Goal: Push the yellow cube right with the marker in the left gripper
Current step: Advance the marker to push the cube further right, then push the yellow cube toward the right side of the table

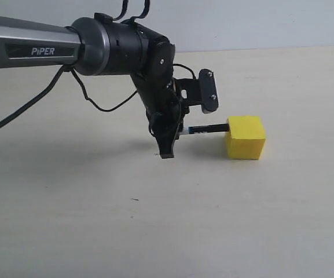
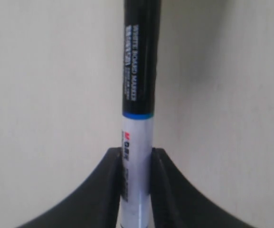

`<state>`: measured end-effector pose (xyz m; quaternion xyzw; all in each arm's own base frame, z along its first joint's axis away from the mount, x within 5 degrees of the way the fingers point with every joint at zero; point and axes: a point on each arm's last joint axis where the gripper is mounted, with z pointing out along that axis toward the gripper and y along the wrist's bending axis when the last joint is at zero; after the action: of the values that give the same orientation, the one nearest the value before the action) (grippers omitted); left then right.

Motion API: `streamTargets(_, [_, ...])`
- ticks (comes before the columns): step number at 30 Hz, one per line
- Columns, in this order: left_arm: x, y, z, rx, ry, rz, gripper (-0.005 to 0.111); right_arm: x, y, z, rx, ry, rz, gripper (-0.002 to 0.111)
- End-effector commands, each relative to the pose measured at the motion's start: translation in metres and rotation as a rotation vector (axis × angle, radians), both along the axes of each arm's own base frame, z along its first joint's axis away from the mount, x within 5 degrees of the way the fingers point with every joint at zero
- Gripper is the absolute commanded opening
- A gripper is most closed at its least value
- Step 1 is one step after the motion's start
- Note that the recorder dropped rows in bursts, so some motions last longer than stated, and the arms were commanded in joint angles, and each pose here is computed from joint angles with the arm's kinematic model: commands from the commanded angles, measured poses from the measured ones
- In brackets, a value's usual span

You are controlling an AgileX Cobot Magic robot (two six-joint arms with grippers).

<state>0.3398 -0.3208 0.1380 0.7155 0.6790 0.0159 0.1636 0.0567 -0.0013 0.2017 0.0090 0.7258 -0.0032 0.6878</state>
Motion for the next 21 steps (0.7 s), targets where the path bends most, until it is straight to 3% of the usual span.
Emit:
streamTargets(1, [-0.005, -0.014, 0.002, -0.042, -0.041, -0.018, 0.0, 0.0, 0.0, -0.001, -0.002, -0.008, 0.001, 0.0])
streamTargets(7, [0.003, 0.001, 0.0, 0.037, -0.039, -0.013, 0.0, 0.0, 0.0, -0.001, -0.002, -0.008, 0.001, 0.0])
streamTargets(13, [0.009, 0.007, 0.0, 0.04, -0.035, 0.007, 0.0, 0.0, 0.0, -0.001, -0.002, -0.008, 0.001, 0.0])
streamTargets(21, [-0.017, -0.021, 0.0, 0.025, -0.044, -0.08, 0.0, 0.0, 0.0, -0.001, -0.002, -0.008, 0.001, 0.0])
